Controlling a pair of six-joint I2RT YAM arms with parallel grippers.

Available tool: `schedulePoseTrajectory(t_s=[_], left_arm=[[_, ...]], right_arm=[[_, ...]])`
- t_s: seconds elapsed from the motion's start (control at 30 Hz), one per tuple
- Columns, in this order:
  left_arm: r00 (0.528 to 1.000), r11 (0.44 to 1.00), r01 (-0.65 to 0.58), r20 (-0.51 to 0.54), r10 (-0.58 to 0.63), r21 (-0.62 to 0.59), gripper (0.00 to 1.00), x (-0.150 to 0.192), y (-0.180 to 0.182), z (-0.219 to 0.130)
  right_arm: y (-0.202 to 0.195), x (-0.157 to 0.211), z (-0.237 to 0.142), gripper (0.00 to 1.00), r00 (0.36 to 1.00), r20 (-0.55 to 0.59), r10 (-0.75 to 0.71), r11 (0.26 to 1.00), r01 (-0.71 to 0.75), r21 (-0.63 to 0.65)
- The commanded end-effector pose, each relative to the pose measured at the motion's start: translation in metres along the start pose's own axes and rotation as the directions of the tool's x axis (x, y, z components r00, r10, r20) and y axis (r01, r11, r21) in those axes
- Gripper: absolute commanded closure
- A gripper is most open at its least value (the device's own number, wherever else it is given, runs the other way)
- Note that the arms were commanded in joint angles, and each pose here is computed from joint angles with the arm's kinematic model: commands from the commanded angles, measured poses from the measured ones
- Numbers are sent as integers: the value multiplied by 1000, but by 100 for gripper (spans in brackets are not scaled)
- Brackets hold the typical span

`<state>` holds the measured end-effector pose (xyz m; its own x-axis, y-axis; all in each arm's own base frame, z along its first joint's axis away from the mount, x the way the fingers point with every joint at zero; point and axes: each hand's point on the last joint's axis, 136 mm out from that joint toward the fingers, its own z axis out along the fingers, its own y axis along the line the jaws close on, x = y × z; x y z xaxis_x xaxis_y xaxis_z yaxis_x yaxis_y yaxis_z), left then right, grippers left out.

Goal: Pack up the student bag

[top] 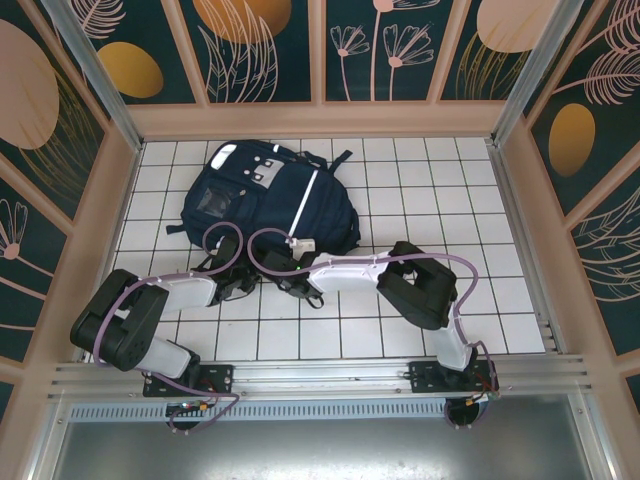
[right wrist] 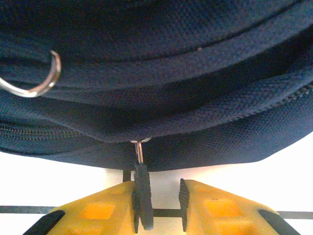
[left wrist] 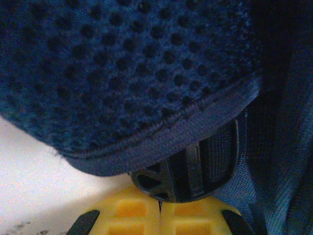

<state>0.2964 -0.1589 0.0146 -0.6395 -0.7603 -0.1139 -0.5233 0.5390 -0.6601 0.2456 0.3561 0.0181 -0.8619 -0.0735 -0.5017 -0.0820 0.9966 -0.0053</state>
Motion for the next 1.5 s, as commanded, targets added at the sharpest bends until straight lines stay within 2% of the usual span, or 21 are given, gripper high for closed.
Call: schedulePoseTrajectory(t_s=[0.0, 0.2, 0.47, 0.57, 0.7, 0.83, 1.07, 1.27, 1.47], left_arm=[[999, 998, -10, 37, 13, -67, 100, -8, 14, 0], [999, 998, -10, 39, 13, -67, 100, -8, 15, -1], [999, 998, -12, 34, 14, -67, 100, -7, 14, 0], [999, 998, -12, 36, 14, -66, 100, -7, 14, 0], [999, 997, -14, 41, 17, -72, 100, -8, 15, -1], [997, 993, -26, 68, 34, -113, 100, -14, 21, -5], [984, 978, -22, 171, 58, -205, 100, -52, 44, -30], [954, 955, -19, 282, 106, -296, 100, -96, 61, -65], [931, 933, 57, 357, 80, -356, 100, -151, 84, -98]], right_arm=[[-27, 8, 10, 69, 999, -32, -12, 995, 15, 98], [-7, 2, 11, 67, 1000, -22, -18, 999, 17, -27], [-11, -12, 16, 71, 1000, -3, -2, 1000, 2, -24], [-6, -19, 13, 77, 1000, 20, -15, 999, 15, -31], [-7, -23, 10, 100, 999, 33, -15, 1000, 16, -22], [-18, -23, 1, 100, 999, 41, -8, 1000, 9, -4], [-50, -25, -15, 100, 998, 57, 8, 1000, -9, 22], [-82, -28, -13, 100, 998, 50, 31, 998, -34, 57], [-52, -38, -18, 100, 998, 63, -25, 999, 28, -47]])
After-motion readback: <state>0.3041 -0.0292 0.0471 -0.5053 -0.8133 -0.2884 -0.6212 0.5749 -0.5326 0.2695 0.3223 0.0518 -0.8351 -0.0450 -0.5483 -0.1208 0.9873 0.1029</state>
